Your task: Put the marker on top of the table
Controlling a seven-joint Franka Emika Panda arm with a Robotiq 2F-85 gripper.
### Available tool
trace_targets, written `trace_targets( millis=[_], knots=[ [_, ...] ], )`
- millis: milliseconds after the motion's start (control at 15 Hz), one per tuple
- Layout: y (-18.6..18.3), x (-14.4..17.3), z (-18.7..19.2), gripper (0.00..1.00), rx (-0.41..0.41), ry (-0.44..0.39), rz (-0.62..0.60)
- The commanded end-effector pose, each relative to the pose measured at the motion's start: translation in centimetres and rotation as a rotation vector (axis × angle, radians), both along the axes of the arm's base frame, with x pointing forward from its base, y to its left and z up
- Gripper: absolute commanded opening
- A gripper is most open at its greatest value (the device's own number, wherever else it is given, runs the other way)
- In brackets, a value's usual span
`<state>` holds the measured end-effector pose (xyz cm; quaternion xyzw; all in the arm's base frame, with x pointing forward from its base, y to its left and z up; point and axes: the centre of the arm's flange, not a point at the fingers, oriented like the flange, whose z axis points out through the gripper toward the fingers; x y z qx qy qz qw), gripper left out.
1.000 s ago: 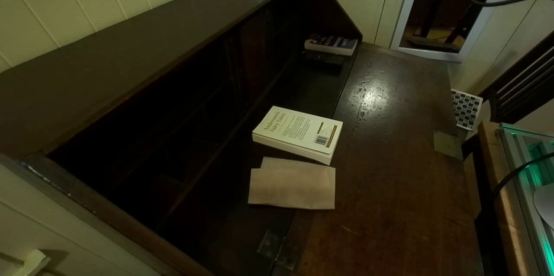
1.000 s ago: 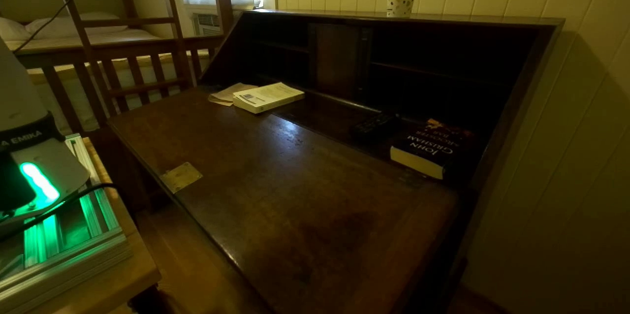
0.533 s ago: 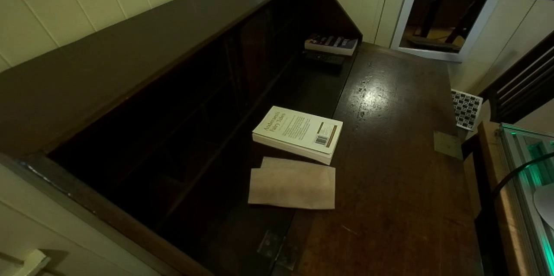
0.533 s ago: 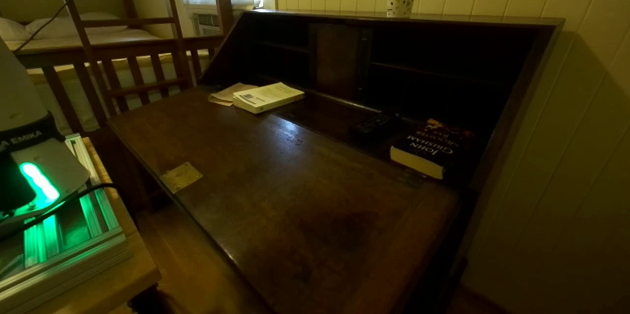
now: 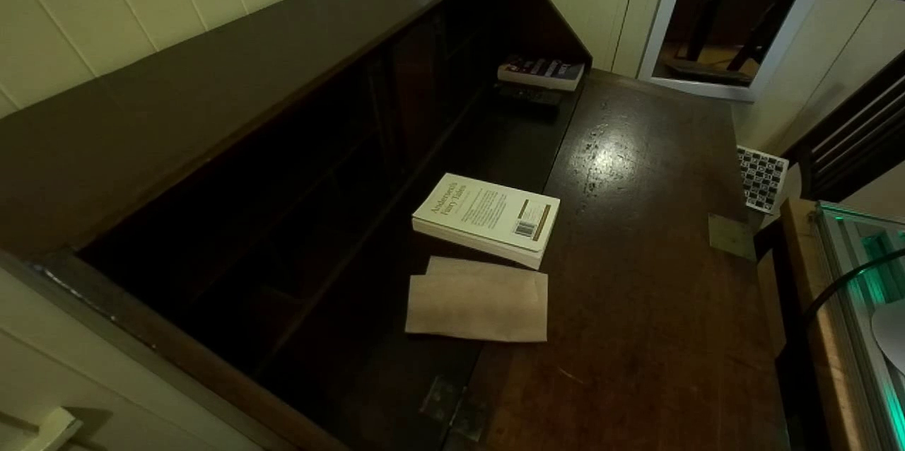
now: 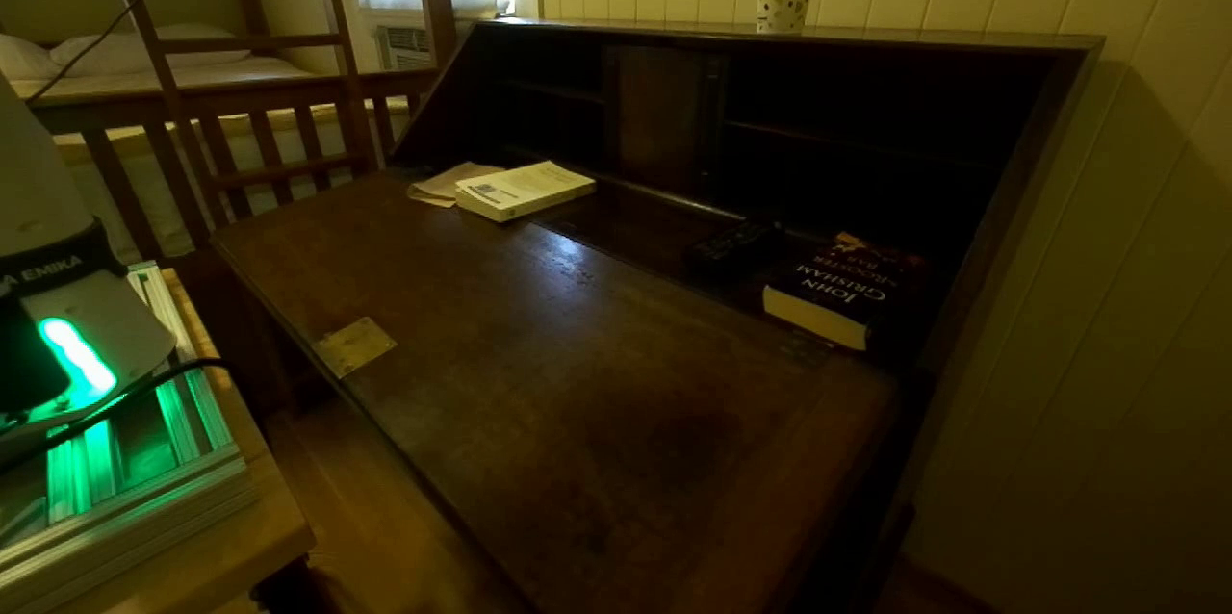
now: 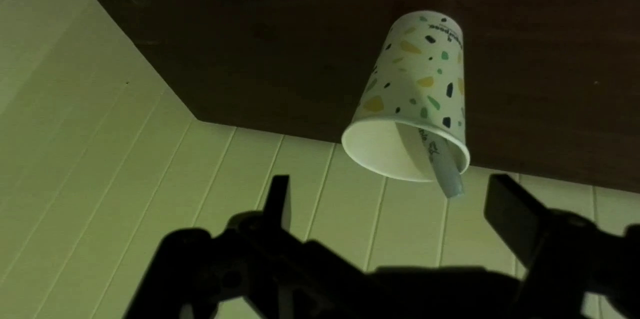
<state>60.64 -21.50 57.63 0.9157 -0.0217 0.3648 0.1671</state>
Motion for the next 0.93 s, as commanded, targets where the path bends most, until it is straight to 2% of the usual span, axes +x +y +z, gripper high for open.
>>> trace_targets(
  millis=[0, 533, 600, 867],
  knots=[
    [0.2, 2.4, -1.1, 1.0, 0.02, -0.074, -0.075],
    [1.5, 4.5, -1.3, 1.0, 0.125, -0.215, -0.182],
    [0.7, 3.3, -1.8, 1.0, 0.129, -0.171, -0.157],
    [0.8, 3.3, -2.0, 1.0, 0.132, -0.17, -0.159]
  ],
)
